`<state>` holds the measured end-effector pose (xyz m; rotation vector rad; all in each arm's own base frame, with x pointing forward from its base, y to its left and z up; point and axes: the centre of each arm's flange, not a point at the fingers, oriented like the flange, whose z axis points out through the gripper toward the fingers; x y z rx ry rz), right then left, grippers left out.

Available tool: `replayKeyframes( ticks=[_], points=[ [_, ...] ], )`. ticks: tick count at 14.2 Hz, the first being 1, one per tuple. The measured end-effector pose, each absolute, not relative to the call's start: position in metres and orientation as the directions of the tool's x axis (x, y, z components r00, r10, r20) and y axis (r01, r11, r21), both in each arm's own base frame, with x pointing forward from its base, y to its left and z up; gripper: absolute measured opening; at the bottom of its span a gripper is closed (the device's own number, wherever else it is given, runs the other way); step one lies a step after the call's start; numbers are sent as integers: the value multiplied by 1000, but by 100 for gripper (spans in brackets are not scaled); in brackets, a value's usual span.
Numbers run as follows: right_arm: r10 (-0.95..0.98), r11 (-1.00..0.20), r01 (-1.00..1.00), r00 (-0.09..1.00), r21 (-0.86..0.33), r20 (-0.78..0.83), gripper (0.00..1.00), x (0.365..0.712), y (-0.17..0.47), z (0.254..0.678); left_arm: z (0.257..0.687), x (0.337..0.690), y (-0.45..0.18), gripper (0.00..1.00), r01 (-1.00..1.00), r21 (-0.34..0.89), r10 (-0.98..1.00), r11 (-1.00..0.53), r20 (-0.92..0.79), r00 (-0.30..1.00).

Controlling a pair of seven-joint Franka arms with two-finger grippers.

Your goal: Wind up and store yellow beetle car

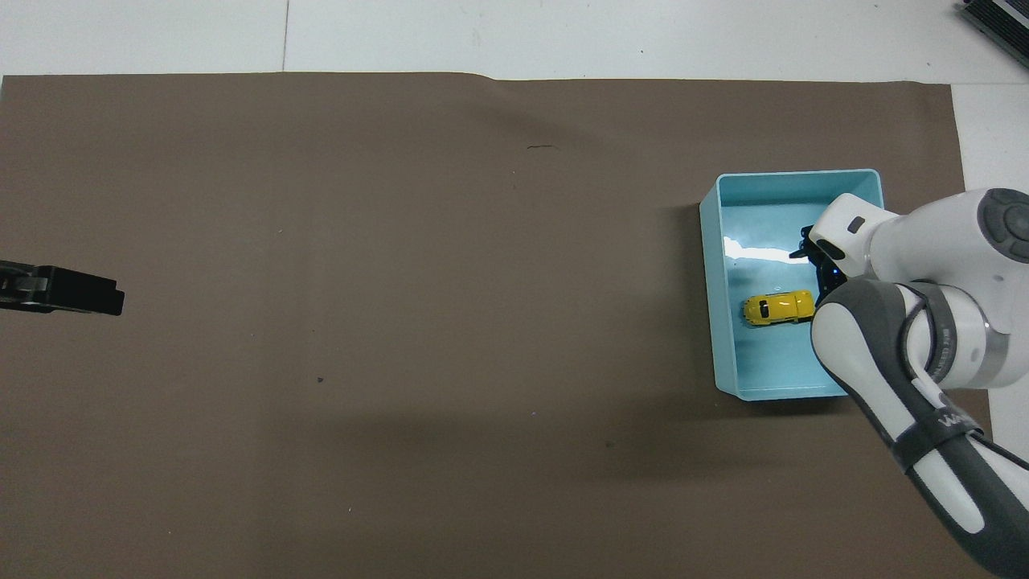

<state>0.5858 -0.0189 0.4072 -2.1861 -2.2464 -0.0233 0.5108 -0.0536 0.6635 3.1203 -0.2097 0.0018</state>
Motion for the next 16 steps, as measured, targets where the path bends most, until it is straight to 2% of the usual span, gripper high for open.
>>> replayKeyframes(
  ticks=[11,16],
  points=[
    [1000,1,1000,-1,0,16,100,595,-20,456,663,511,-54,100,-134,14,-134,-991,2,991],
    [1000,10,999,-11,45,14,100,593,-15,481,663,511,-54,100,-134,14,-134,-991,2,991]
  ],
)
